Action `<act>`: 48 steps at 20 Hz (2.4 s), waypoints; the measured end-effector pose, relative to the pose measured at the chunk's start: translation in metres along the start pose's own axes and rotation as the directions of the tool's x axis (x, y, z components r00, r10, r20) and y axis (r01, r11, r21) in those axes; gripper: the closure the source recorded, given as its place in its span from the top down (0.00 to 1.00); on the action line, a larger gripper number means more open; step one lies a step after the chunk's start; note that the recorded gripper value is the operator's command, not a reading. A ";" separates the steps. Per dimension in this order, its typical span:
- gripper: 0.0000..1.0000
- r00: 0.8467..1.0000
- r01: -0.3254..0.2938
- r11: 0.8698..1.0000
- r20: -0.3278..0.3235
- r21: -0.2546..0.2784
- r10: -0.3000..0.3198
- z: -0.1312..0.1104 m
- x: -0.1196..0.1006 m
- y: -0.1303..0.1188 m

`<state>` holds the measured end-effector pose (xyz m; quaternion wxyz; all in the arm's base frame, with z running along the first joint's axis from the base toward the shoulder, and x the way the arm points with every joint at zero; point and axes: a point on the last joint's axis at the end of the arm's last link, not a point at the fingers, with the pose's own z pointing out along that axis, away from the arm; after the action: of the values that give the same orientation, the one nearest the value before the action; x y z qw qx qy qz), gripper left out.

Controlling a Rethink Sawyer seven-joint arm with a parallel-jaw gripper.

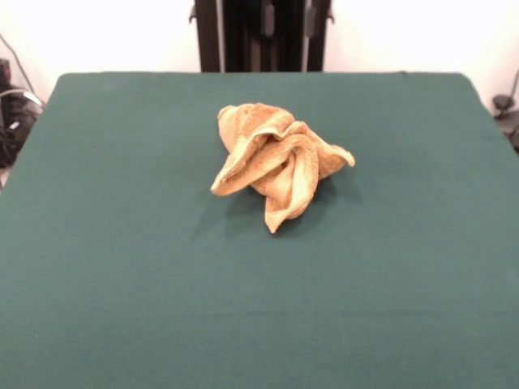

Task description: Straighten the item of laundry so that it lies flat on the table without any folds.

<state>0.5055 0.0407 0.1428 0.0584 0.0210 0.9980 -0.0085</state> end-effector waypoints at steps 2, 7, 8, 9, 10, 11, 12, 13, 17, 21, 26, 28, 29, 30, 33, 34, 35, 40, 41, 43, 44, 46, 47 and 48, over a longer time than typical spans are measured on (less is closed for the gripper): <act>1.00 1.000 0.010 1.000 -0.009 -0.002 -0.010 0.010 0.004 0.003; 1.00 0.998 0.034 0.999 -0.047 -0.013 -0.034 0.027 0.016 0.014; 1.00 0.998 0.041 0.999 -0.054 -0.015 -0.041 0.030 0.018 0.018; 1.00 0.997 0.045 0.999 -0.059 -0.017 -0.046 0.032 0.020 0.020; 1.00 0.996 0.050 0.999 -0.067 -0.019 -0.051 0.034 0.022 0.023; 1.00 0.996 0.053 0.998 -0.071 -0.021 -0.054 0.036 0.024 0.025; 1.00 0.995 0.054 0.998 -0.077 -0.023 -0.056 0.038 0.025 0.026; 1.00 0.995 0.055 0.998 -0.082 -0.024 -0.057 0.040 0.027 0.027; 1.00 0.994 0.054 0.998 -0.092 -0.026 -0.057 0.043 0.029 0.027; 1.00 0.994 0.059 0.998 -0.089 -0.026 -0.061 0.042 0.029 0.029; 1.00 0.994 0.063 0.998 -0.084 -0.025 -0.065 0.041 0.027 0.031; 1.00 0.994 0.063 0.998 -0.089 -0.027 -0.065 0.044 0.028 0.031; 1.00 0.994 0.062 0.998 -0.092 -0.027 -0.065 0.046 0.028 0.031; 1.00 0.993 0.062 0.998 -0.101 -0.030 -0.065 0.052 0.030 0.031; 1.00 0.991 0.061 0.997 -0.119 -0.036 -0.065 0.071 0.035 0.033; 1.00 0.990 0.062 0.997 -0.123 -0.039 -0.066 0.082 0.037 0.034; 1.00 0.990 0.062 0.997 -0.125 -0.040 -0.066 0.089 0.039 0.035; 1.00 0.988 0.060 0.997 -0.137 -0.049 -0.066 0.139 0.058 0.040; 1.00 0.988 0.059 0.997 -0.138 -0.050 -0.066 0.144 0.061 0.040; 1.00 0.988 0.057 0.997 -0.144 -0.053 -0.064 0.158 0.071 0.042; 1.00 0.987 0.056 0.997 -0.148 -0.055 -0.064 0.164 0.076 0.043; 1.00 0.986 0.055 0.997 -0.156 -0.058 -0.064 0.175 0.086 0.045; 1.00 0.986 0.055 0.997 -0.154 -0.057 -0.063 0.176 0.087 0.045; 1.00 0.987 0.055 0.997 -0.149 -0.056 -0.063 0.175 0.086 0.044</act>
<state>0.4427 0.0852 -0.0416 -0.0167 -0.0096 0.9997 0.0171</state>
